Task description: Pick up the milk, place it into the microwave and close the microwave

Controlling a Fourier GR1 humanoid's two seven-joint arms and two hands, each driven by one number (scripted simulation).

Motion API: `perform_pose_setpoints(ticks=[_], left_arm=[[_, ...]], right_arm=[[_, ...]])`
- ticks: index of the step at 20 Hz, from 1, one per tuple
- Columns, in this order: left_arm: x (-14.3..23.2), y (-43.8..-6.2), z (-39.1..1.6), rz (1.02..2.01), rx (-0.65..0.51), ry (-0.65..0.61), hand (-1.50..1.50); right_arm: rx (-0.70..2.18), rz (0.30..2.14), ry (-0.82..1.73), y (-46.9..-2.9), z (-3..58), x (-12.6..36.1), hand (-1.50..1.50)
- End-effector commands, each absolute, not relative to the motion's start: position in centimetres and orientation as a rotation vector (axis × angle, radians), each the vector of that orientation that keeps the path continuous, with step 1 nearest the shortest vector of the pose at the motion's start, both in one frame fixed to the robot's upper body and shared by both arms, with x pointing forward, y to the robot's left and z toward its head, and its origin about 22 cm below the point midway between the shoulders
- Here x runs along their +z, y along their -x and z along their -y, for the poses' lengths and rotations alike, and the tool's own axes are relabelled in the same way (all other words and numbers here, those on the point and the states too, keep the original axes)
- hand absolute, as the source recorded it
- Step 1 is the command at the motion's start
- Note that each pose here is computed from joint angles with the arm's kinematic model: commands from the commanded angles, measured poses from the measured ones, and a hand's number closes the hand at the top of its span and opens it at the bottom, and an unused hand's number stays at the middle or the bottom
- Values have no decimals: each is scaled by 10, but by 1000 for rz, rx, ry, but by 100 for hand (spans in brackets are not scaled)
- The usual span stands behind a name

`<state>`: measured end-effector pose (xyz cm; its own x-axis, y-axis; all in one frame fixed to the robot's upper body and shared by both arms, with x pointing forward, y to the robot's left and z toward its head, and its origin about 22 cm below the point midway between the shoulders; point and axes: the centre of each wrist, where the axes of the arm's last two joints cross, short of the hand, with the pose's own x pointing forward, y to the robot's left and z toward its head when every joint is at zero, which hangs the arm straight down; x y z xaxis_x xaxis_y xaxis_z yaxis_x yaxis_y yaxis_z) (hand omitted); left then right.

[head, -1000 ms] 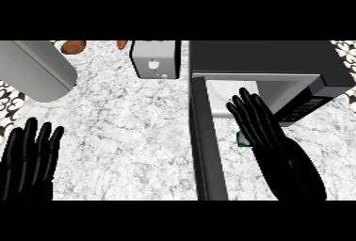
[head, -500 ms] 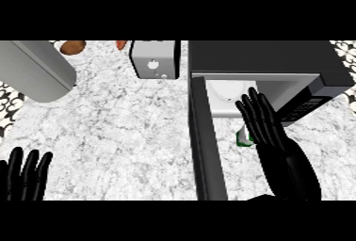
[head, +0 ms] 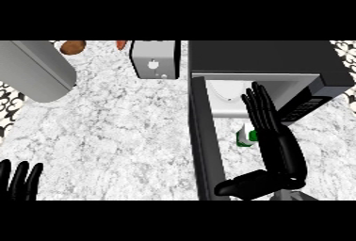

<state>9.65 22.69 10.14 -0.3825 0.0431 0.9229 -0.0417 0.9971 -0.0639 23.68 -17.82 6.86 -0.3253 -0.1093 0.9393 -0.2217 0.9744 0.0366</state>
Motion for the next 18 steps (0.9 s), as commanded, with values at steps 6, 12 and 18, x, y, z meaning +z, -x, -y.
perform_pose_setpoints(ticks=[6,12,18], left_arm=[[98,-84,-241,1956,89,-7,-150],[87,-77,-221,1956,84,-16,-150],[96,-73,-229,1961,63,10,-150]], right_arm=[[75,1867,-142,-238,221,10,-150],[57,1821,-50,-242,242,-4,-150],[53,1814,-52,-242,262,-38,-150]])
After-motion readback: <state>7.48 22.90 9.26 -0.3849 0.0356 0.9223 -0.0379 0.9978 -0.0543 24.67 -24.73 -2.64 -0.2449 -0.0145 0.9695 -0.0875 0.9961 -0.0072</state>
